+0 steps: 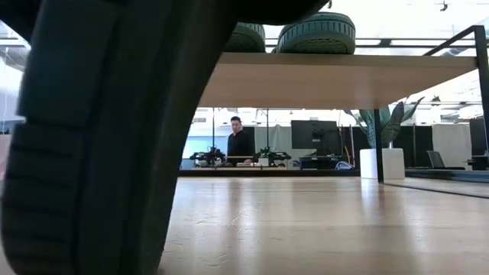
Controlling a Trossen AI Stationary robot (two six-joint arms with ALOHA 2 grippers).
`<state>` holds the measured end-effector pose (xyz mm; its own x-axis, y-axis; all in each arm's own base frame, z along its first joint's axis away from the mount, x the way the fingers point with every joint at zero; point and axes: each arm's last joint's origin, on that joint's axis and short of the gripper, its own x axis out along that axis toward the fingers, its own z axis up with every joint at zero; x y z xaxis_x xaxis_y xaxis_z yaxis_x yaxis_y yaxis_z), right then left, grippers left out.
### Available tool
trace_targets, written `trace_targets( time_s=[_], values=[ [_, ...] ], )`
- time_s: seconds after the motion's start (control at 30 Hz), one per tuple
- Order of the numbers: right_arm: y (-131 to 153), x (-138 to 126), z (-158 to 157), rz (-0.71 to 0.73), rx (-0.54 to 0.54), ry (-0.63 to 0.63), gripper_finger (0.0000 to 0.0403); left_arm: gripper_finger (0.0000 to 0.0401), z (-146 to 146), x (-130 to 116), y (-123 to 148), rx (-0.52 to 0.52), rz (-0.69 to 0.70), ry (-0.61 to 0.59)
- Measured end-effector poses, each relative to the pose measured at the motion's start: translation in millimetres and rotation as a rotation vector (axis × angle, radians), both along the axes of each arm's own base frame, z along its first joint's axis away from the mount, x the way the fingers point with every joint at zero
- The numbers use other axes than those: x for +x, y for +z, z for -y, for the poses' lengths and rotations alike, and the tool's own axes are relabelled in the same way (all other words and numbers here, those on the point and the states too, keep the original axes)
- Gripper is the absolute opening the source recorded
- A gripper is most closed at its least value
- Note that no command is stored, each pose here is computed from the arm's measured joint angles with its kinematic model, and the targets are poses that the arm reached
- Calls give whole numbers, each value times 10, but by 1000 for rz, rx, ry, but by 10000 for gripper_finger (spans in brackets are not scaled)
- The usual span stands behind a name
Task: Pick and place slides into the shelf
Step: Put the right black slide under the shelf
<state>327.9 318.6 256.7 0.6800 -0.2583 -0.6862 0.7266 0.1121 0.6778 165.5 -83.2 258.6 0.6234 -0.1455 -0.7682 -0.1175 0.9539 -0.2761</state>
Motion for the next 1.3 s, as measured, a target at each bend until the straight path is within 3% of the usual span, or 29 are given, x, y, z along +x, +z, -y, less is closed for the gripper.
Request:
trace_targets(
  time_s=[0.17, 0.33, 0.53, 0.73, 0.9, 1.1, 1.3],
  values=[
    [6, 159, 162, 15, -2, -54, 221, 0, 99, 70, 99, -91, 124, -38],
    [9, 288, 301, -19, 6, -51, 254, 0, 221, 96, 156, -167, 192, -80],
    [48, 496, 390, -58, 141, 69, 267, 0, 366, 156, -2, -139, 117, -126],
    [46, 426, 290, -111, 300, 66, 267, 0, 540, 247, -253, -118, -13, -165],
    [179, 482, 338, 4, 228, -6, 267, 0, 621, 290, -339, -94, -35, -174],
    [450, 658, 581, 42, 150, 57, 267, 0, 583, 270, -272, -69, 17, -144],
    [584, 786, 748, 9, 150, 197, 267, 0, 527, 209, -138, -88, 81, -126]
  ],
)
